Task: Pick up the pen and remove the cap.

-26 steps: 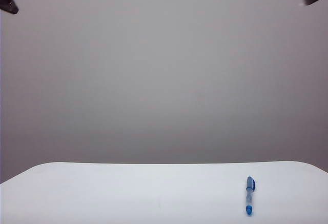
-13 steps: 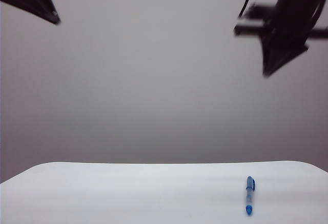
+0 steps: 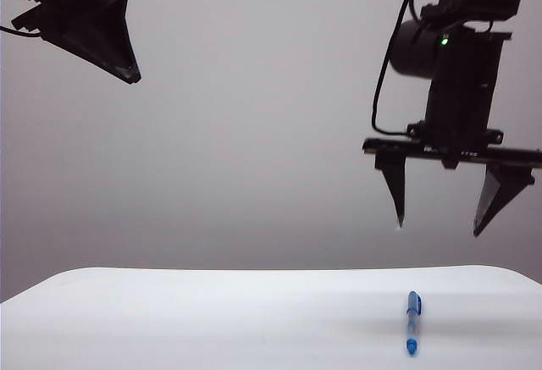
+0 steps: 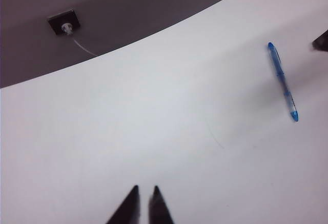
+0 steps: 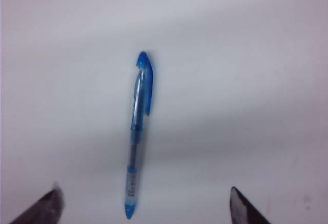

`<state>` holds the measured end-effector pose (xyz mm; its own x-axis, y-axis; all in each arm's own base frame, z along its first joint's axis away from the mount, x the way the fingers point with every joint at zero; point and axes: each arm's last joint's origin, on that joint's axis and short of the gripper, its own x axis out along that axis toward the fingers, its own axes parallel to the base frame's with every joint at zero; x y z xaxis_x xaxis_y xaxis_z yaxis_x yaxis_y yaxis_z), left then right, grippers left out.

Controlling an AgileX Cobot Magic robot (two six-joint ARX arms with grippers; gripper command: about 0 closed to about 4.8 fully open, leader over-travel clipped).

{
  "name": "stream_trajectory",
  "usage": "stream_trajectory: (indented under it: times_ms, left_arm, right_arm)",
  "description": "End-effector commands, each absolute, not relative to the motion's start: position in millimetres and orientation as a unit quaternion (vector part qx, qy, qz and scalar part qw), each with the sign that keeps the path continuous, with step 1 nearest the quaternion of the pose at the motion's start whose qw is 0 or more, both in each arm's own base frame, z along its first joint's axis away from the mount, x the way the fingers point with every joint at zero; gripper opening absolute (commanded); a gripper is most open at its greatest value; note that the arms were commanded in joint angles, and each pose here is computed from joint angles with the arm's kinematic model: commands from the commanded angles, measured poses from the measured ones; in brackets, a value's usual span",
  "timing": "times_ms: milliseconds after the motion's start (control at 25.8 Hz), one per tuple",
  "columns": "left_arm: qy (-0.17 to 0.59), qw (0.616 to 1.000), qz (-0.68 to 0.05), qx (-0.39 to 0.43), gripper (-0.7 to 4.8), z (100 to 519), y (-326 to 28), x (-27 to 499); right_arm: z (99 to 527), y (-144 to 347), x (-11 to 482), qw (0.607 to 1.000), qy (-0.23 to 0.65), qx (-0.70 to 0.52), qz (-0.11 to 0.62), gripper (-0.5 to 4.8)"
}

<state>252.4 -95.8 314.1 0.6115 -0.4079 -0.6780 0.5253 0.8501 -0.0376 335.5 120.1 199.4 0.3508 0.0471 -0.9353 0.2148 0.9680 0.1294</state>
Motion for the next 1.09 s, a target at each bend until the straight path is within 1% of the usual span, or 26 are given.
stream_trajectory:
  times_ms: [39, 78, 116, 194, 543, 698, 1086]
  left_arm:
    - [0.334, 0.896, -0.271, 0.109, 1.65, 317.9, -95.6, 253.4]
    - [0.332, 0.895, -0.273, 0.115, 1.94, 317.9, -95.6, 253.4]
    - [0.333, 0.895, -0.274, 0.117, 1.97, 317.7, -95.6, 253.3]
    - [0.343, 0.891, -0.273, 0.118, 1.82, 316.1, -95.0, 251.9]
    - [0.354, 0.887, -0.272, 0.118, 1.82, 314.3, -94.5, 250.7]
    - [0.353, 0.887, -0.272, 0.118, 1.82, 314.4, -94.6, 250.8]
    - [0.355, 0.888, -0.271, 0.113, 1.82, 314.4, -94.7, 250.8]
  right_arm:
    - [191.1, 127.4, 336.2, 0.806, 0.577, 0.115, -0.056, 4.05]
    - [186.1, 130.6, 336.7, 0.804, 0.582, 0.111, -0.056, 4.05]
    - [182.1, 132.8, 336.8, 0.801, 0.586, 0.107, -0.055, 4.05]
    - [163.8, 142.0, 337.9, 0.790, 0.604, 0.095, -0.056, 4.04]
    - [125.1, 146.0, 344.9, 0.767, 0.632, 0.084, -0.064, 4.04]
    - [117.5, 146.7, 346.0, 0.764, 0.636, 0.082, -0.067, 4.04]
    - [109.6, 147.1, 347.7, 0.765, 0.629, 0.098, -0.103, 3.98]
